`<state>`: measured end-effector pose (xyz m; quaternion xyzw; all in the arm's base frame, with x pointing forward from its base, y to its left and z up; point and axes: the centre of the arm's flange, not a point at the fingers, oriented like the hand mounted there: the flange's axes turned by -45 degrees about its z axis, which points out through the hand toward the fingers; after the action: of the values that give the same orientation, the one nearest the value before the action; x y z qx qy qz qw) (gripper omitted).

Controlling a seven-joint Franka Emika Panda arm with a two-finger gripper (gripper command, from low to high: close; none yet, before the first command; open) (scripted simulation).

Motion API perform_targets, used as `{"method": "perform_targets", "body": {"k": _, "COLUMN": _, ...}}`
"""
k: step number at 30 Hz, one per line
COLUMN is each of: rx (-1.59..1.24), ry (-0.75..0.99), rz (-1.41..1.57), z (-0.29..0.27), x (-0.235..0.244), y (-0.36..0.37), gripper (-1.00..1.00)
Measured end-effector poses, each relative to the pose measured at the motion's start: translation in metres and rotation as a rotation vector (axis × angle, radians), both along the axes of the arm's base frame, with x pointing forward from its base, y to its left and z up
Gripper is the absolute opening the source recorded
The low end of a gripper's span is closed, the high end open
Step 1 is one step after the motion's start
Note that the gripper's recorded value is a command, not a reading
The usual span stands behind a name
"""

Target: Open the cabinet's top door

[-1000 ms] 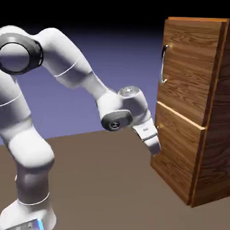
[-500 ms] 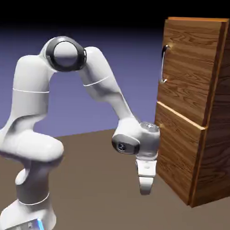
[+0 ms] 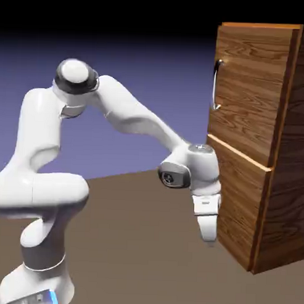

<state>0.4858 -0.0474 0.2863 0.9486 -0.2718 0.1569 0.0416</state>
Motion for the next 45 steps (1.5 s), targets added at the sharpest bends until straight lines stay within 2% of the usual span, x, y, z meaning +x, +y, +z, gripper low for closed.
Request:
{"method": "perform_targets", "body": {"k": 6, "rx": -0.044, "ry": -0.254, "rz": 0.117, "z": 0.095, "x": 0.019, "y": 0.069, "gripper": 0.0}}
{"method": "perform_targets", "body": {"k": 11, "rx": -0.051, "ry": -0.493, "rz": 0.283, "z": 0.18, "x": 0.008, "y": 0.154, "gripper": 0.0}}
{"method": "perform_targets", "body": {"k": 21, "rx": -0.298, "ry": -0.828, "rz": 0.424, "z": 0.193, "x": -0.001, "y": 0.186, "gripper": 0.0}}
{"method": "perform_targets", "body": {"k": 27, "rx": -0.389, "ry": -1.192, "rz": 0.425, "z": 0.276, "x": -0.062, "y": 0.181, "gripper": 0.0}}
{"method": "perform_targets", "body": {"k": 29, "rx": -0.388, "ry": -1.195, "rz": 0.425, "z": 0.277, "x": -0.062, "y": 0.181, "gripper": 0.0}}
{"method": "perform_targets", "body": {"k": 33, "rx": -0.388, "ry": -1.195, "rz": 0.425, "z": 0.277, "x": -0.013, "y": 0.178, "gripper": 0.0}}
{"method": "perform_targets", "body": {"k": 34, "rx": -0.388, "ry": -1.195, "rz": 0.425, "z": 0.277, "x": -0.012, "y": 0.178, "gripper": -1.0}}
{"method": "perform_targets", "body": {"k": 36, "rx": -0.388, "ry": -1.195, "rz": 0.425, "z": 0.277, "x": -0.012, "y": 0.178, "gripper": -1.0}}
{"method": "perform_targets", "body": {"k": 45, "rx": -0.222, "ry": -1.253, "rz": 0.664, "z": 0.277, "x": -0.079, "y": 0.133, "gripper": -1.0}}
